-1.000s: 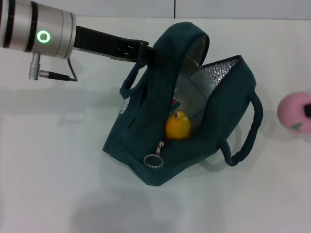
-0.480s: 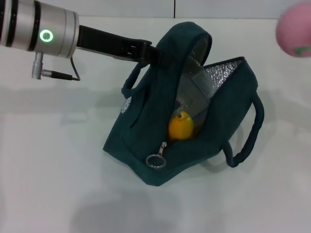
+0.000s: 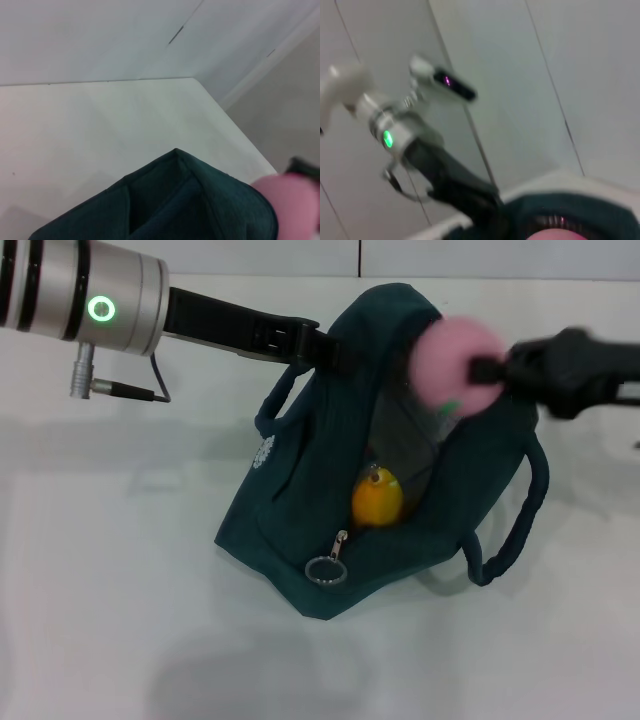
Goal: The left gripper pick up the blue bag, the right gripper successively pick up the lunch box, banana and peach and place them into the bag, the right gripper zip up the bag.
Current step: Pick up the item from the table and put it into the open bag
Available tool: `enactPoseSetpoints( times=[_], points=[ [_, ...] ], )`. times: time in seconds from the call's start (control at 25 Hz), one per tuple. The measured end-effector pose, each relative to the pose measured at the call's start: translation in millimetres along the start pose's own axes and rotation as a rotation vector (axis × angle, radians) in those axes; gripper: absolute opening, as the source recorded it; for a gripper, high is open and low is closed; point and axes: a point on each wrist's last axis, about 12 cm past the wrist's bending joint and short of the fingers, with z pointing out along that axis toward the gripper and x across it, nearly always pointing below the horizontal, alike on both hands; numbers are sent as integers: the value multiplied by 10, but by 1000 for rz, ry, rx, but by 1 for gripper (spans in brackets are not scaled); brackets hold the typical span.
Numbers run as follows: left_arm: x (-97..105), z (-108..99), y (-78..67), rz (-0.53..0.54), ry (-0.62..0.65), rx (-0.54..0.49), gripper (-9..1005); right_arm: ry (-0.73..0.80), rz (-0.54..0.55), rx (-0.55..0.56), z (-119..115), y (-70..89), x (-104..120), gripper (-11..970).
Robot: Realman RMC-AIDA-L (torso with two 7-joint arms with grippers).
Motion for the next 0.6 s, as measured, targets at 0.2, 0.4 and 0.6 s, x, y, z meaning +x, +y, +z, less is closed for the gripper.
enactPoseSetpoints(
  times=[0.2, 0.4, 0.6],
  points=[
    [0, 0, -1, 0, 0, 1, 33, 124, 33, 21, 296, -58, 191, 38],
    [6, 5, 0, 0, 1, 2, 33, 160, 41, -12, 489, -27, 270, 39],
    [33, -1, 16, -3, 1, 0, 33, 92, 39, -22, 498, -5, 217, 70]
  ],
)
